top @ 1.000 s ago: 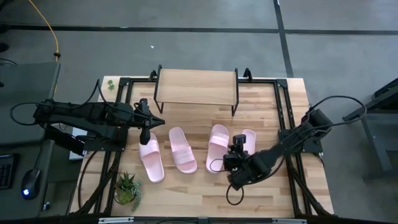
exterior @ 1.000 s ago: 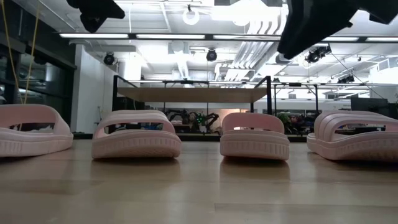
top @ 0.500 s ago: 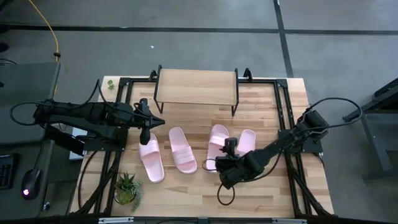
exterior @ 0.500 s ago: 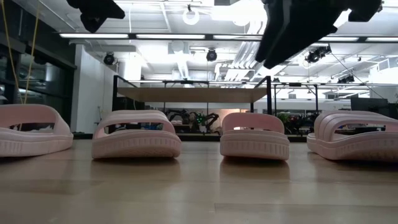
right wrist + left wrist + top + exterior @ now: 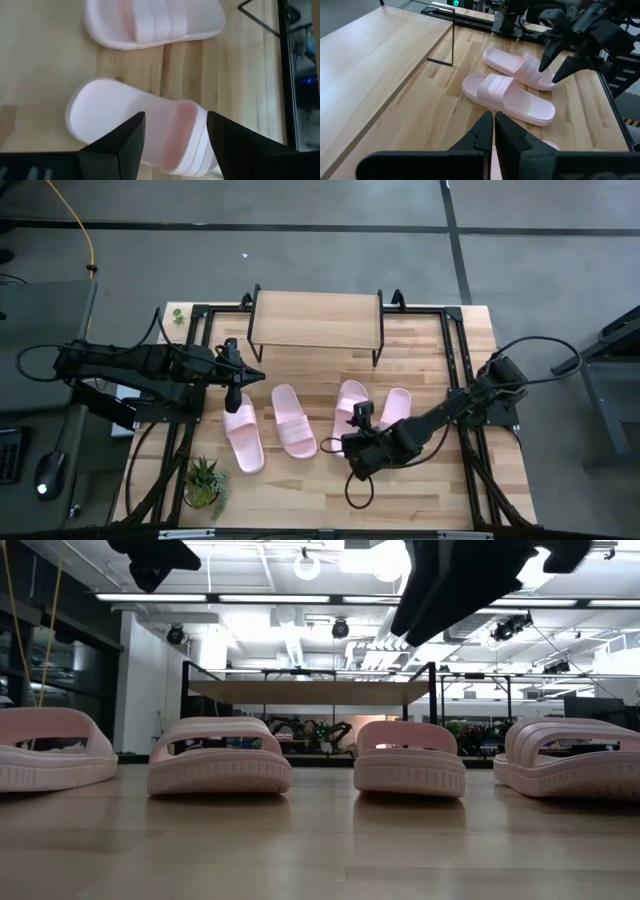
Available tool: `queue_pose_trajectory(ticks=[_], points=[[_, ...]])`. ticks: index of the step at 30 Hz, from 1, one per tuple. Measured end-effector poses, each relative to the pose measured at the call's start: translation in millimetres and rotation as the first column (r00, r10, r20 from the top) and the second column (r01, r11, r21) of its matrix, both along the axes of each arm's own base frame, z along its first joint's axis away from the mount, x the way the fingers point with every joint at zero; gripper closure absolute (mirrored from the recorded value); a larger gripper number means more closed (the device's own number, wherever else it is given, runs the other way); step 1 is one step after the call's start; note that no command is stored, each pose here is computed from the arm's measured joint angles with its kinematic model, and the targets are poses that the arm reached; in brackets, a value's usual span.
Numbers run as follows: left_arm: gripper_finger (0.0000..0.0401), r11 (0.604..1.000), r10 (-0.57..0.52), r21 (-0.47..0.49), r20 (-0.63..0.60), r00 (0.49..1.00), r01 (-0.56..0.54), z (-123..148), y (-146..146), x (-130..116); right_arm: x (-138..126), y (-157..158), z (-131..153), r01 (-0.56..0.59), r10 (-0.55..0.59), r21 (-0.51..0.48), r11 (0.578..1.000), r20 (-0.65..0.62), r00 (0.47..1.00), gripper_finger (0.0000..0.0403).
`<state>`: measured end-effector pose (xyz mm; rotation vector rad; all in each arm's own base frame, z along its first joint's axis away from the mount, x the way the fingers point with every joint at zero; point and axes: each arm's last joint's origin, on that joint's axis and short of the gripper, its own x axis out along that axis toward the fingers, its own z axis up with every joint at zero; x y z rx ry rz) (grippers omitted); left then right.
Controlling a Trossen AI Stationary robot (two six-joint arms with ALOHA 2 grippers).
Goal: Pick and place slides into the shelf
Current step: Put the white slide on the shelf
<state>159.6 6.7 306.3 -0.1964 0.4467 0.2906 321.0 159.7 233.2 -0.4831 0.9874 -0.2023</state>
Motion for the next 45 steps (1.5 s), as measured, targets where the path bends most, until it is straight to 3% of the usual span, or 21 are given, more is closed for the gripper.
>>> queue_pose_trajectory(ticks=[4, 13, 27, 35, 45], points=[[0.0393, 1.0, 0.0, 0.0, 0.0, 1.0, 0.0, 0, 0, 0, 2, -7, -5, 0.066, -0.067, 0.03, 0.997, 0.026, 0.997, 0.0199], [0.0393, 1.0, 0.001, 0.001, 0.0, 1.0, -0.001, 0, 0, 0, -5, -29, -33, 0.18, -0.18, -0.03, 0.983, -0.005, 0.984, 0.0199], [0.0393, 1.0, 0.008, 0.016, -0.002, 1.0, -0.008, 0, 0, 0, -11, -33, -50, 0.217, -0.218, -0.069, 0.974, -0.018, 0.976, 0.0199], [0.0393, 1.0, 0.008, 0.016, -0.002, 1.0, -0.008, 0, 0, 0, -4, -30, -81, 0.205, -0.215, -0.122, 0.971, -0.077, 0.974, 0.0199], [0.0394, 1.0, 0.008, 0.016, -0.001, 1.0, -0.008, 0, 0, 0, 1, -30, -96, 0.246, -0.255, -0.19, 0.95, -0.026, 0.967, 0.0199]])
